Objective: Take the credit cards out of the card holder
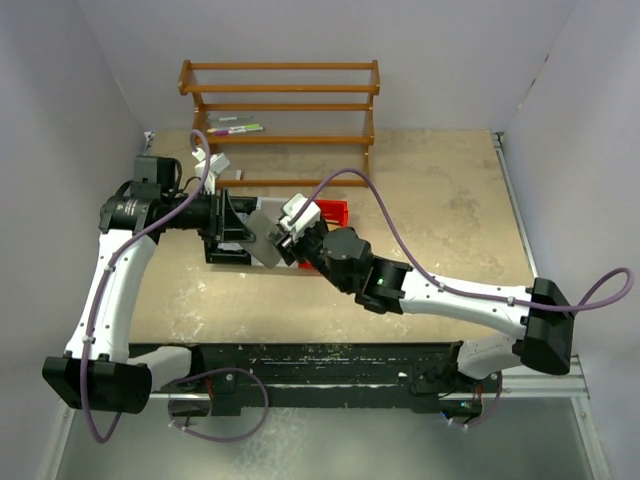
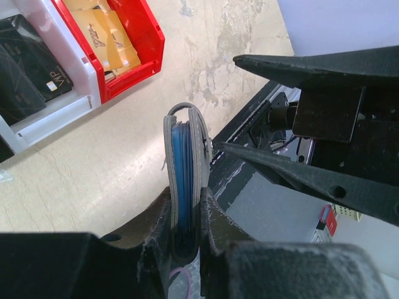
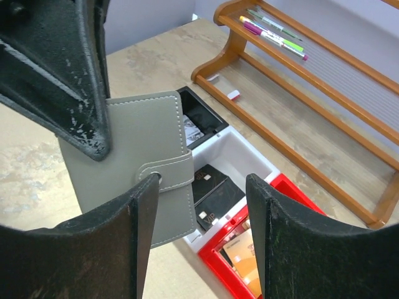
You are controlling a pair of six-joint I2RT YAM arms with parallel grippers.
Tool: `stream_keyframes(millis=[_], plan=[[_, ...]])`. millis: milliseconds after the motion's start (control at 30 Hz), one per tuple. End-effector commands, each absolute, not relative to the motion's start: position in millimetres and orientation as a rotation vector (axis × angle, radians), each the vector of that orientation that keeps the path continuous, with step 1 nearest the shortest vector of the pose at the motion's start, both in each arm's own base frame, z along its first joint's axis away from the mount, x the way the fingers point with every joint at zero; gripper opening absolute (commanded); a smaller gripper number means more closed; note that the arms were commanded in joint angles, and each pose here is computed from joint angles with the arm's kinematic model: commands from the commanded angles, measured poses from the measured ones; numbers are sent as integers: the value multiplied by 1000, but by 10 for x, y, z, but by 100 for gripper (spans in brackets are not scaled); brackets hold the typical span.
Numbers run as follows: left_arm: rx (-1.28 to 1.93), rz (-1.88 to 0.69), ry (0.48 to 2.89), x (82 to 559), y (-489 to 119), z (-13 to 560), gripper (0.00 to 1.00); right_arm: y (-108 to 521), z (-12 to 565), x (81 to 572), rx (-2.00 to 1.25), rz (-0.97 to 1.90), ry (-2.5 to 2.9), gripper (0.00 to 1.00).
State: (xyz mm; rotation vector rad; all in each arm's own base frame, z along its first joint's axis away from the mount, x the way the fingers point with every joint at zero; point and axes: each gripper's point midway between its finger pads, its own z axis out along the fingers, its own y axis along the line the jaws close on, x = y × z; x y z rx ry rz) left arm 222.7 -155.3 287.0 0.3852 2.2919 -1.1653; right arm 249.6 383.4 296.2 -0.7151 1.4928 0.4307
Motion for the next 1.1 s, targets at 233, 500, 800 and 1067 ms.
stream_keyframes(millis=[233, 500, 800, 1067], plan=[[407, -1152, 2251, 2284, -1557, 3006, 1, 3988, 3375, 2303, -692, 526, 1401, 64], [416, -1172, 2232, 2266, -1578, 3095, 1, 4047, 3132, 2384, -692, 466, 1453, 61], [429, -1209, 2232, 2202, -1602, 3118, 1, 3982, 3127, 2608, -598, 324, 1476, 32], [433, -1226, 2243, 2188, -1609, 3093, 0, 3885, 3228, 2691, -503, 253, 1452, 29]])
